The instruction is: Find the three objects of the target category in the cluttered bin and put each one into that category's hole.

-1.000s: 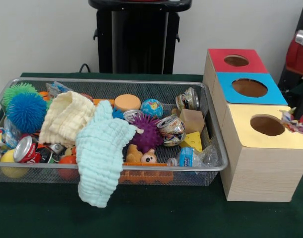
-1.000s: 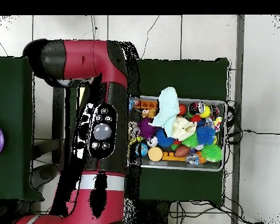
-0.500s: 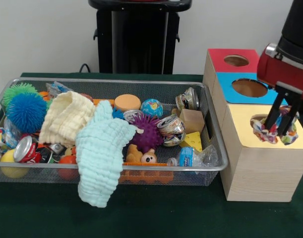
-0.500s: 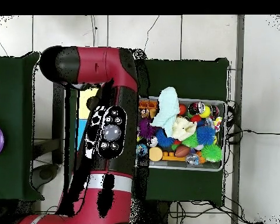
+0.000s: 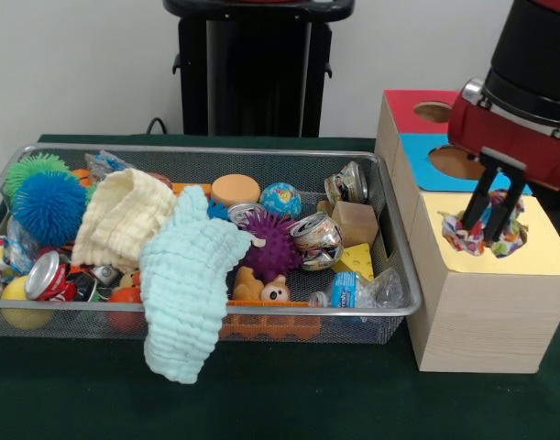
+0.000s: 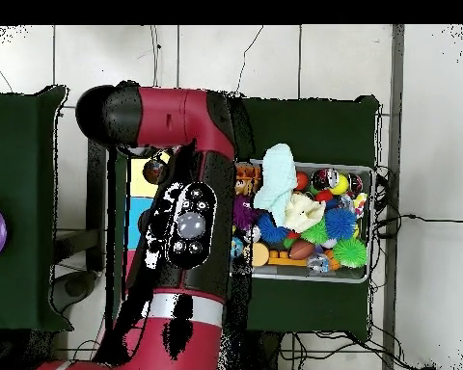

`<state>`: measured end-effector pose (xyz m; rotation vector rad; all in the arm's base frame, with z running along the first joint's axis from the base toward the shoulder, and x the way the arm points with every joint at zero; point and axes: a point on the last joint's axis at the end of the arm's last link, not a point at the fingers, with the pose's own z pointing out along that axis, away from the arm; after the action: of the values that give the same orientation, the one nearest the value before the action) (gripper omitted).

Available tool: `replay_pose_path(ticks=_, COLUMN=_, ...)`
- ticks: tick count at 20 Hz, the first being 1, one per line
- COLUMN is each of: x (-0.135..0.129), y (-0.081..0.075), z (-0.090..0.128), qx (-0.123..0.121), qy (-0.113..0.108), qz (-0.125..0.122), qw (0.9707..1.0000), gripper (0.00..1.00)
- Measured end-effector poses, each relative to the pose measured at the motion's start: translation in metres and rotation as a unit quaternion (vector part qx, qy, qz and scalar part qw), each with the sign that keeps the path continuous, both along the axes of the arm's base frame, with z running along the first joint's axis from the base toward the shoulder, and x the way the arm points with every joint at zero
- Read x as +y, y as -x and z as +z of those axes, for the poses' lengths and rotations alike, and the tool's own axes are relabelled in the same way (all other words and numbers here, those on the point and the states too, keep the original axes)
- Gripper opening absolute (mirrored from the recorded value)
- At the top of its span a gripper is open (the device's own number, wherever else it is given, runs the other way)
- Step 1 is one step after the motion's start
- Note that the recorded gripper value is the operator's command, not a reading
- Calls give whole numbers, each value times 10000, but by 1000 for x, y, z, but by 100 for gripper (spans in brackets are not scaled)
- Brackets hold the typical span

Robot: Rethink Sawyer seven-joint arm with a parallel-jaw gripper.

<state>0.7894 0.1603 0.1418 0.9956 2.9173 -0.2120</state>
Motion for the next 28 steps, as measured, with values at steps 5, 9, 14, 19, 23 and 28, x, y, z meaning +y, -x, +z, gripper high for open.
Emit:
replay_pose_path(ticks=5, x=-7, y=12, z=1, qx=-30, qy=8, qz=-71, qw=10000, gripper=0)
replay_pose_path(ticks=9, x=-10, y=18, z=0, qx=-113, qy=19, qz=-90, qw=9999, gripper=0)
replay_pose_path(ticks=14, x=-3, y=26, z=-8, qx=-143, qy=33, qz=-42, qw=9999, gripper=0)
replay_pose_path(ticks=19, x=10, y=33, z=-15, qx=-91, qy=38, qz=42, qw=9999, gripper=0)
replay_pose_path(ticks=23, x=29, y=38, z=-21, qx=-53, qy=6, qz=133, qw=9999, gripper=0)
replay_pose_path(ticks=28, x=58, y=45, z=-26, qx=-16, qy=-92, qz=233, qw=9997, gripper=0)
